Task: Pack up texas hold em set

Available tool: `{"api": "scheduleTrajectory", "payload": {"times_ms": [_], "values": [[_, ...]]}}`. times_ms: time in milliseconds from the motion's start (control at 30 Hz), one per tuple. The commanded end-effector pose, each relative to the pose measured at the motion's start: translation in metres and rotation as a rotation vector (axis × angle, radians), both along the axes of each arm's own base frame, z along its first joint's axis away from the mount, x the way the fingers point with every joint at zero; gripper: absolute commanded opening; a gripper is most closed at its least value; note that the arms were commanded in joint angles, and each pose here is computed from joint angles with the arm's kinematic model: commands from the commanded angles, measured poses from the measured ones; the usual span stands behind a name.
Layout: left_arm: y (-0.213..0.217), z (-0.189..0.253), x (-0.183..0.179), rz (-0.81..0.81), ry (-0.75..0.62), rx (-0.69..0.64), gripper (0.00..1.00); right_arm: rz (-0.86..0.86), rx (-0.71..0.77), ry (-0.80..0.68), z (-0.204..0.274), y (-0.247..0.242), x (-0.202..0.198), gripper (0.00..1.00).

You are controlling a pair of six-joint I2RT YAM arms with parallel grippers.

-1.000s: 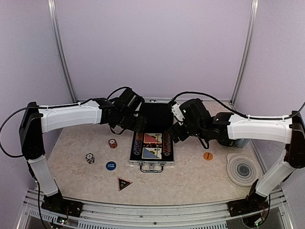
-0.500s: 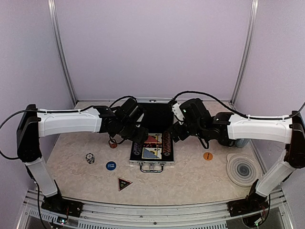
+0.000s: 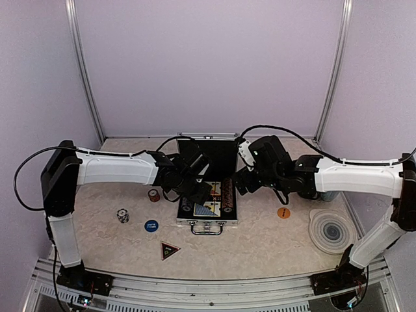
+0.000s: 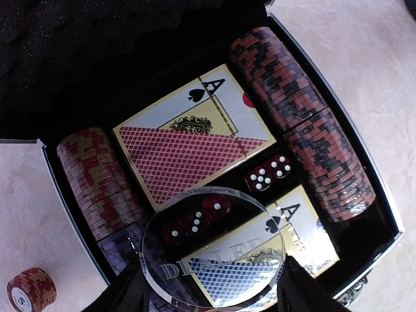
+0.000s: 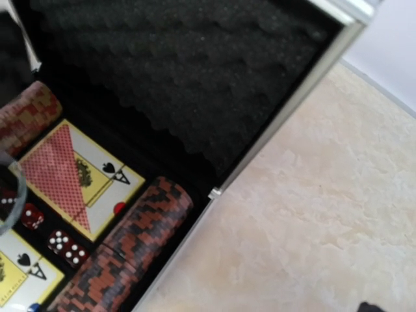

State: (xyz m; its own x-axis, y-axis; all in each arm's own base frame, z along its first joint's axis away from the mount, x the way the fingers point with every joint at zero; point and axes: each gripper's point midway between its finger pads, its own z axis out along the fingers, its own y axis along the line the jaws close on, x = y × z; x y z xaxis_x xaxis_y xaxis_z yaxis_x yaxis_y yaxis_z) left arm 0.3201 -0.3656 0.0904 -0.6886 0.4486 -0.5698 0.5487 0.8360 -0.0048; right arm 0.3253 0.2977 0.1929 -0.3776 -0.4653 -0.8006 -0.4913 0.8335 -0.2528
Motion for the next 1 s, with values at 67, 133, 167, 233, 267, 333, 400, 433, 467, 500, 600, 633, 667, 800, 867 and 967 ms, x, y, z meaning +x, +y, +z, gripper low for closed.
{"api": "scheduleTrajectory", "payload": {"times_ms": [67, 133, 167, 233, 267, 333, 400, 433, 467, 500, 600, 633, 667, 800, 867, 967], "values": [[-0.008, 0.006, 0.029, 0.026, -0.118, 0.025, 0.53, -0.035, 0.036, -0.016, 0.008, -0.010, 0.000, 0.99], [-0.007, 0.005, 0.036, 0.040, -0.131, 0.019, 0.52, -0.035, 0.038, -0.013, 0.007, -0.010, 0.000, 0.99], [-0.008, 0.004, 0.038, 0.046, -0.136, 0.015, 0.52, -0.035, 0.039, -0.013, 0.007, -0.010, 0.000, 0.99], [-0.008, 0.004, 0.044, 0.058, -0.145, 0.004, 0.52, -0.035, 0.038, -0.012, 0.006, -0.010, -0.001, 0.99], [-0.008, 0.002, 0.047, 0.062, -0.148, 0.001, 0.52, -0.035, 0.039, -0.012, 0.006, -0.010, -0.001, 0.99], [-0.009, 0.003, 0.052, 0.074, -0.158, -0.006, 0.53, -0.036, 0.039, -0.011, 0.006, -0.011, -0.001, 0.99], [-0.009, 0.001, 0.056, 0.085, -0.168, -0.008, 0.53, -0.033, 0.040, -0.011, 0.006, -0.010, -0.001, 0.99], [-0.010, 0.000, 0.059, 0.089, -0.171, -0.008, 0.54, -0.033, 0.040, -0.011, 0.006, -0.010, -0.001, 0.99], [-0.010, 0.000, 0.062, 0.096, -0.176, -0.012, 0.55, -0.033, 0.039, -0.012, 0.005, -0.010, -0.001, 0.99], [-0.010, -0.002, 0.064, 0.100, -0.178, -0.011, 0.55, -0.032, 0.037, -0.010, 0.004, -0.010, -0.001, 0.99], [-0.011, -0.006, 0.071, 0.117, -0.191, -0.014, 0.57, -0.031, 0.039, -0.010, 0.005, -0.010, -0.001, 0.99], [-0.012, -0.007, 0.073, 0.121, -0.193, -0.016, 0.58, -0.032, 0.040, -0.012, 0.005, -0.010, -0.001, 0.99], [-0.012, -0.009, 0.075, 0.127, -0.193, -0.014, 0.61, -0.031, 0.039, -0.011, 0.005, -0.010, -0.001, 0.99], [-0.013, -0.017, 0.080, 0.139, -0.190, -0.003, 0.68, -0.032, 0.033, -0.011, 0.005, -0.011, -0.001, 0.99], [-0.012, -0.019, 0.080, 0.144, -0.189, 0.002, 0.73, -0.033, 0.030, -0.013, 0.005, -0.012, -0.001, 0.99], [-0.009, -0.019, 0.080, 0.154, -0.195, 0.007, 0.81, -0.032, 0.027, -0.013, 0.005, -0.012, -0.001, 0.99]]}}
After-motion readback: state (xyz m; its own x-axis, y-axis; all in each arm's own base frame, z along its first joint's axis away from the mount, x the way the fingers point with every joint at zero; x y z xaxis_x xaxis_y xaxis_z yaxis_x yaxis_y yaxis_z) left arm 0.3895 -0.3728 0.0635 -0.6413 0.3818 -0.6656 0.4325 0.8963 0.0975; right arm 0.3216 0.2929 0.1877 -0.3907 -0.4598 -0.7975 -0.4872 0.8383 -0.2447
